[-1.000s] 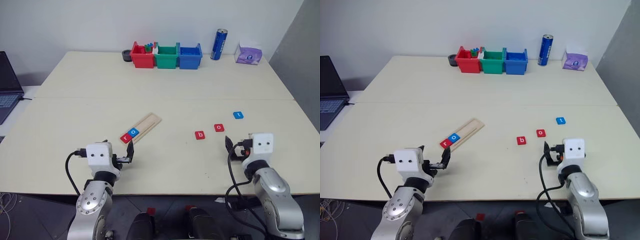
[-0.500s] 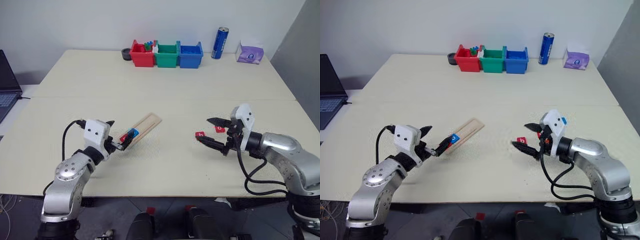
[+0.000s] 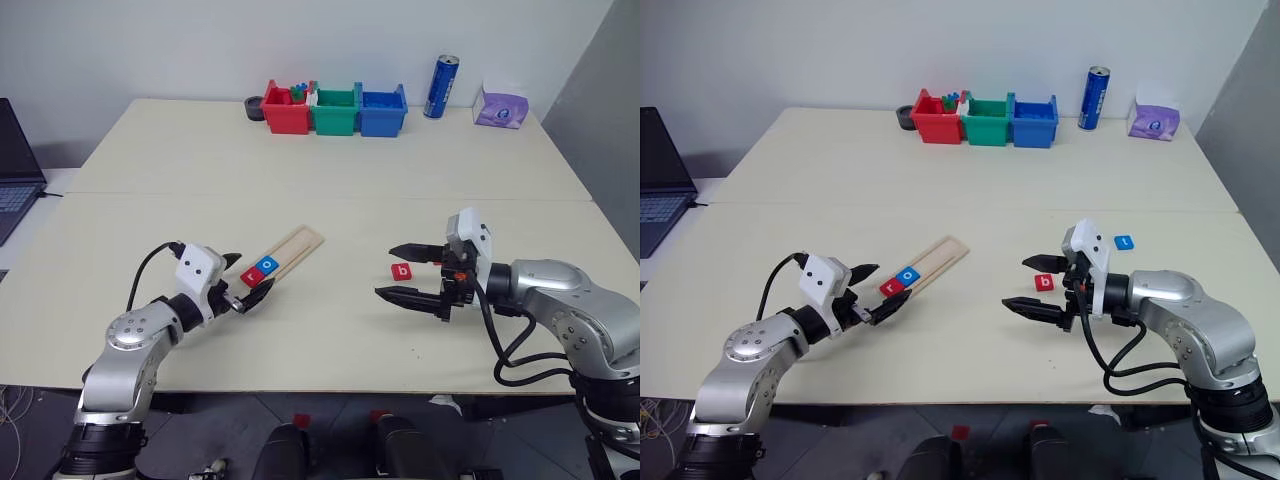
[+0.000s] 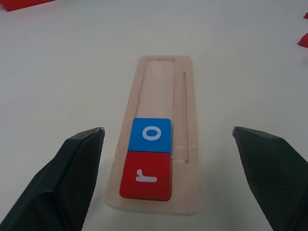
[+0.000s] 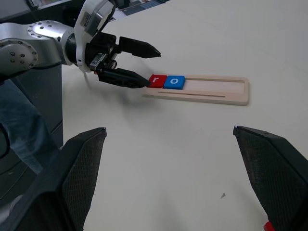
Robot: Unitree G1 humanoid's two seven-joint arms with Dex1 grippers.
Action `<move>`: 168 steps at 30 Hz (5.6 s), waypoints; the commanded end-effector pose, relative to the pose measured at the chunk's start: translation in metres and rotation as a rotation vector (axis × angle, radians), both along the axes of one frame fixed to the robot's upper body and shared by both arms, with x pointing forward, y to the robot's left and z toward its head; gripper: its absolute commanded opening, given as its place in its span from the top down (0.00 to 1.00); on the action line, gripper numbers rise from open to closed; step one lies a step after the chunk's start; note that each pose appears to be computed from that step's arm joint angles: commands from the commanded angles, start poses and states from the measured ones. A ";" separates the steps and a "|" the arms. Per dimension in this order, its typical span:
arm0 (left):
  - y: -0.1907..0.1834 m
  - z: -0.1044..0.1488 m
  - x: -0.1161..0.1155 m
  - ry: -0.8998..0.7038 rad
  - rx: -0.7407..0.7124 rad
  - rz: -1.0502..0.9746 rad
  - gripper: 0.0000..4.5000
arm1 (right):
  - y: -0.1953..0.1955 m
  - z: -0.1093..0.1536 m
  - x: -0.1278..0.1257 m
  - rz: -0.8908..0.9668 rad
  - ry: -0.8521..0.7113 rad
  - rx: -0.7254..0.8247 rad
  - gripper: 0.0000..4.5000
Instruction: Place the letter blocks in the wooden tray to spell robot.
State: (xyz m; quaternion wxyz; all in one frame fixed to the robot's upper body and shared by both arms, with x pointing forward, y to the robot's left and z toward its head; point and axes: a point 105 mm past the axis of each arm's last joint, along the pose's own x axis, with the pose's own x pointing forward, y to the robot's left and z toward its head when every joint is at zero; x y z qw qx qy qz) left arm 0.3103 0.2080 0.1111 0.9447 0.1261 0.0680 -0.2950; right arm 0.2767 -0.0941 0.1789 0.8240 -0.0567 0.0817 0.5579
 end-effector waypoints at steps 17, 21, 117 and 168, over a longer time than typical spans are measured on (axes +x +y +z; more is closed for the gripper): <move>0.012 -0.022 0.020 0.068 0.040 -0.088 0.00 | 0.002 0.012 -0.004 -0.029 -0.037 0.034 0.00; 0.010 -0.030 0.020 0.093 0.038 -0.102 0.00 | 0.002 0.013 -0.003 -0.031 -0.039 0.037 0.00; -0.115 0.024 -0.036 -0.058 -0.082 -0.600 0.00 | -0.038 -0.059 0.049 -0.721 0.032 -0.148 0.00; -0.111 0.013 -0.053 -0.026 -0.010 -0.682 0.00 | -0.042 -0.077 -0.014 -0.744 0.312 -0.303 0.67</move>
